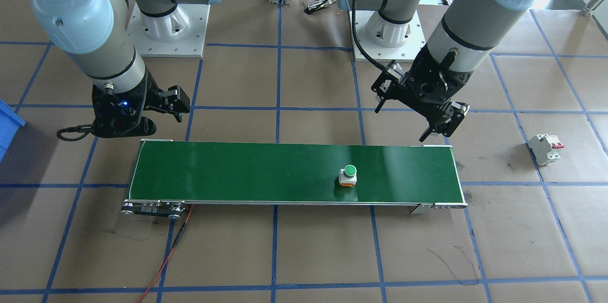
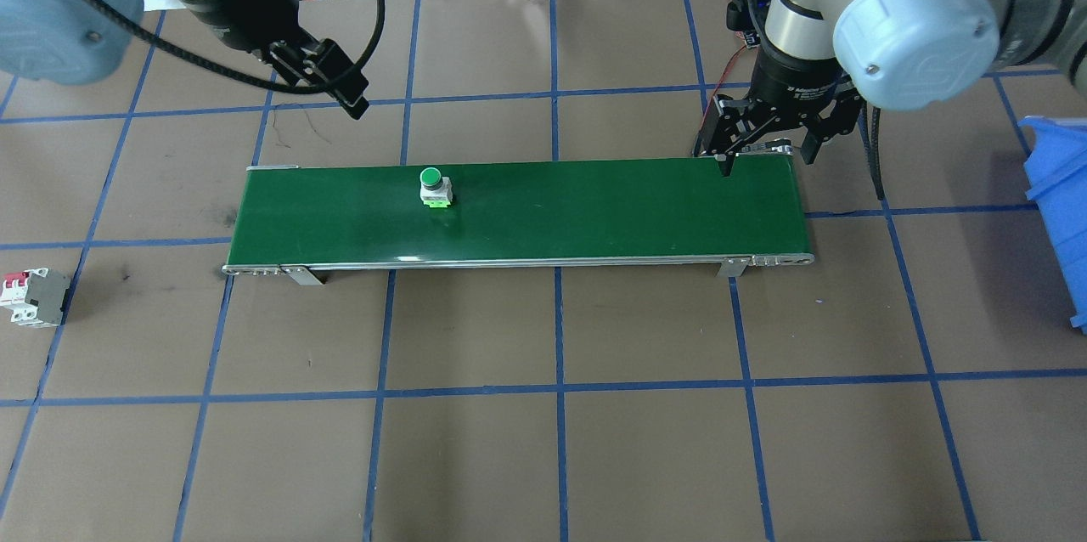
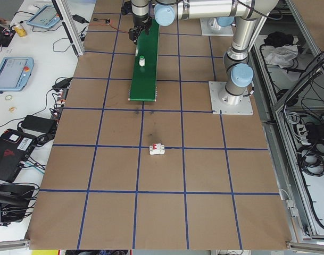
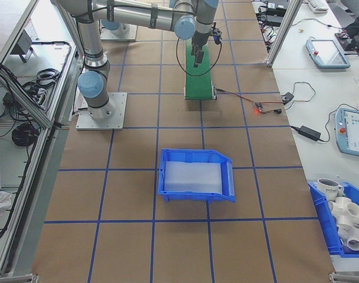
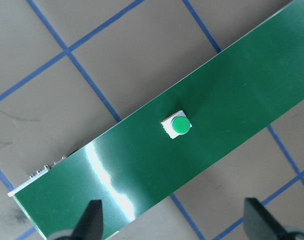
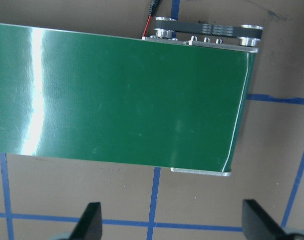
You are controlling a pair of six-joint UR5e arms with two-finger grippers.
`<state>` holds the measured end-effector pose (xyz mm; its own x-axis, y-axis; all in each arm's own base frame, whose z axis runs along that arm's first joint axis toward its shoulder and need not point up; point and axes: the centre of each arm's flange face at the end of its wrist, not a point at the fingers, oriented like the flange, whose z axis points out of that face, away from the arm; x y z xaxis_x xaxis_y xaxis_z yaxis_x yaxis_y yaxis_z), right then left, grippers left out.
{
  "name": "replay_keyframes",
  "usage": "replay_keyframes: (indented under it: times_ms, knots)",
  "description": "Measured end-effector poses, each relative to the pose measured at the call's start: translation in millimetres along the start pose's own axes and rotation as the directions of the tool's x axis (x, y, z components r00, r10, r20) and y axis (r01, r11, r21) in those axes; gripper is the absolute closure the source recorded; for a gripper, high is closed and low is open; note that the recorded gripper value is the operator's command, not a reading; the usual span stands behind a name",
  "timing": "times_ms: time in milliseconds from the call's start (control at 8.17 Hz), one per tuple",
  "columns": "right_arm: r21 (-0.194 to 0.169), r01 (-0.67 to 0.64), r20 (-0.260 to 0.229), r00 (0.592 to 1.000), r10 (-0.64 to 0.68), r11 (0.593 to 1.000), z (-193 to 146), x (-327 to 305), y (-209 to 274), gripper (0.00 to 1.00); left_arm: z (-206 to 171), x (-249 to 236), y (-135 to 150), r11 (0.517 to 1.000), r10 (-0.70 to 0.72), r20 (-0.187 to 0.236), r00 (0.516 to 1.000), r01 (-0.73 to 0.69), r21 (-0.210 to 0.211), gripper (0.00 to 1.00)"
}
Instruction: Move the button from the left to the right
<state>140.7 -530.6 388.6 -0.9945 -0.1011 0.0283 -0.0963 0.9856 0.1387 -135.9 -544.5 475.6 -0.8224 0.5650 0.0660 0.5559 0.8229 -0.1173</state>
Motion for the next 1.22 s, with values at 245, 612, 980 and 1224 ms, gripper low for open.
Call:
replay_keyframes:
  times_ms: [245, 612, 980, 1224]
  knots:
    - [0.01, -0.002, 0.004, 1.0, 0.002, 1.0, 44.6, 0.1, -26.6, 0.0, -44.9, 16.7, -4.2, 0.938, -0.345, -0.011, 0.938, 0.345, -0.016, 0.0]
    - [0.05, -0.019, 0.084, 0.996, 0.014, 0.999, 81.3, 3.4, -29.2, 0.04, -72.1, 21.0, 5.7, 0.856, -0.512, 0.088, 0.855, 0.516, -0.029, 0.0]
    - [0.069, -0.078, 0.204, 0.977, 0.062, 0.995, 79.8, 3.3, -24.3, 0.0, -87.5, 26.4, 15.8, 0.85, -0.522, 0.119, 0.845, 0.526, -0.006, 0.0]
    - [0.067, -0.159, 0.243, 0.96, 0.138, 0.985, 74.9, 1.2, -23.5, 0.0, -88.1, 25.9, 14.6, 0.85, -0.523, 0.114, 0.844, 0.527, -0.003, 0.0]
